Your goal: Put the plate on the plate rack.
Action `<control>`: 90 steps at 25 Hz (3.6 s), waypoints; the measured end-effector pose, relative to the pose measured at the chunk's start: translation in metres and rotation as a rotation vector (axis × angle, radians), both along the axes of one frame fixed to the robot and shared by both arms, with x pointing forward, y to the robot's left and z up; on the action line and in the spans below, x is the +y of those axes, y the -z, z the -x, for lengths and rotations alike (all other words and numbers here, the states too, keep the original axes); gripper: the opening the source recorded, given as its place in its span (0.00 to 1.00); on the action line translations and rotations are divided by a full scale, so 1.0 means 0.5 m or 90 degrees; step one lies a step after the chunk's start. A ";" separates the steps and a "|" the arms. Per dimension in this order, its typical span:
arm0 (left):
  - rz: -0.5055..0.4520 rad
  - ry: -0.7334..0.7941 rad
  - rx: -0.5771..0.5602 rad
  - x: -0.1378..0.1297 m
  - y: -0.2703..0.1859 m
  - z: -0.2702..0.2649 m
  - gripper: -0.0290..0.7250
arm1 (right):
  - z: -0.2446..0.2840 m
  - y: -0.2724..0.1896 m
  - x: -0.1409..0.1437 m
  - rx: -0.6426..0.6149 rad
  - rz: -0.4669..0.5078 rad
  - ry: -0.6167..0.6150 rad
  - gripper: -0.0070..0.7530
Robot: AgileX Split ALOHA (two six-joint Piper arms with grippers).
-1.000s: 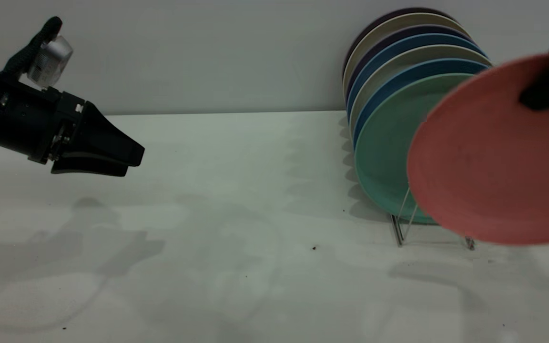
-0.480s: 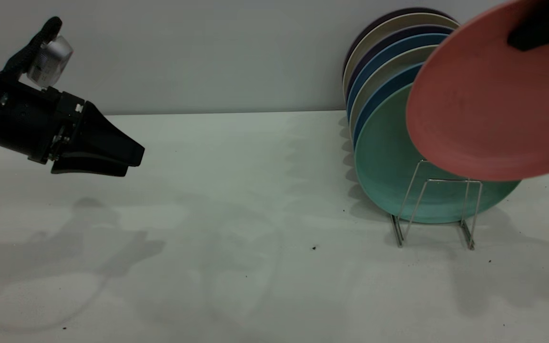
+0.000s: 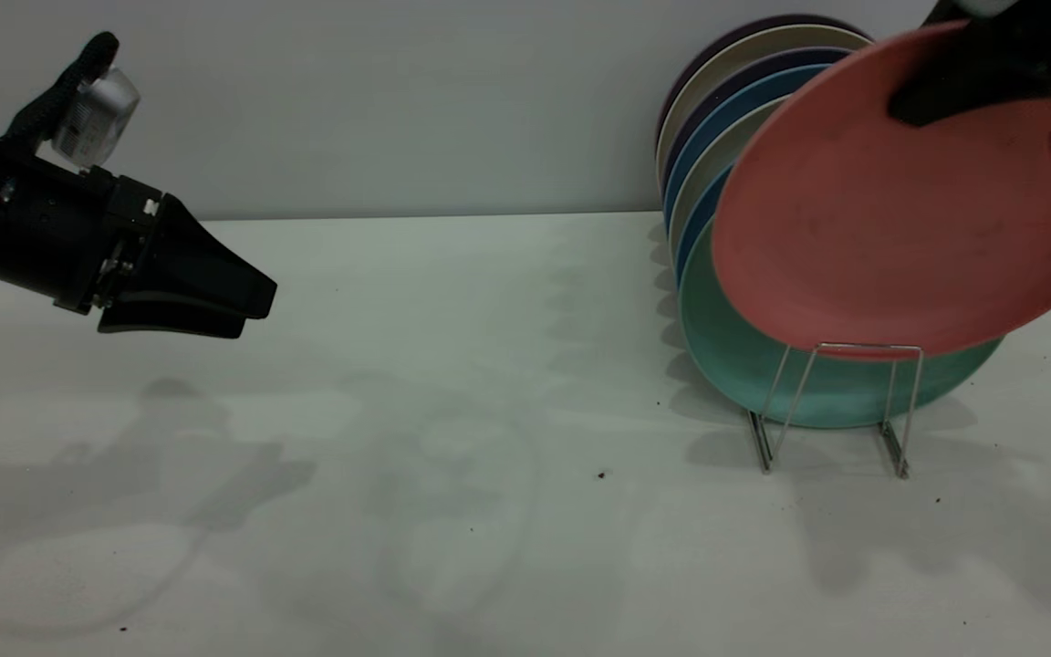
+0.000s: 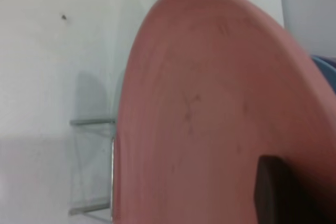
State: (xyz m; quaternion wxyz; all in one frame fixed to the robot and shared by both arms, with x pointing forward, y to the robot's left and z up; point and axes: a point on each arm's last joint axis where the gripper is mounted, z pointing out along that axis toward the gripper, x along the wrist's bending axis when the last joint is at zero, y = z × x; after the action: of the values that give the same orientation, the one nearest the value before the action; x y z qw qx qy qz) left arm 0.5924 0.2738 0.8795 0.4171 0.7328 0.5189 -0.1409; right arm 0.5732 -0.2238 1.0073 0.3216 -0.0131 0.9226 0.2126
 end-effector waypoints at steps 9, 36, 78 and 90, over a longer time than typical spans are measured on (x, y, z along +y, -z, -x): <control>0.000 0.003 0.001 0.000 0.000 0.001 0.66 | -0.017 0.039 0.008 0.019 0.000 0.019 0.15; -0.002 0.002 0.000 0.000 0.000 0.000 0.66 | -0.018 0.050 0.018 0.060 -0.059 0.034 0.35; -0.477 -0.238 0.247 0.124 -0.198 0.083 0.66 | 0.090 0.026 -0.110 0.598 -0.270 0.779 0.36; -0.464 -0.295 0.081 0.103 -0.377 0.255 0.66 | 0.236 -0.084 -0.110 0.501 -0.308 0.739 0.36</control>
State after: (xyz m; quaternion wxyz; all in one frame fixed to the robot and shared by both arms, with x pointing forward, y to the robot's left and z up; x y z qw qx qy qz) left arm 0.4647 0.3251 1.0681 0.1191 0.6861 0.7101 0.1043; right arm 0.4550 -0.2787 1.0492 0.0217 0.6254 0.7553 0.1945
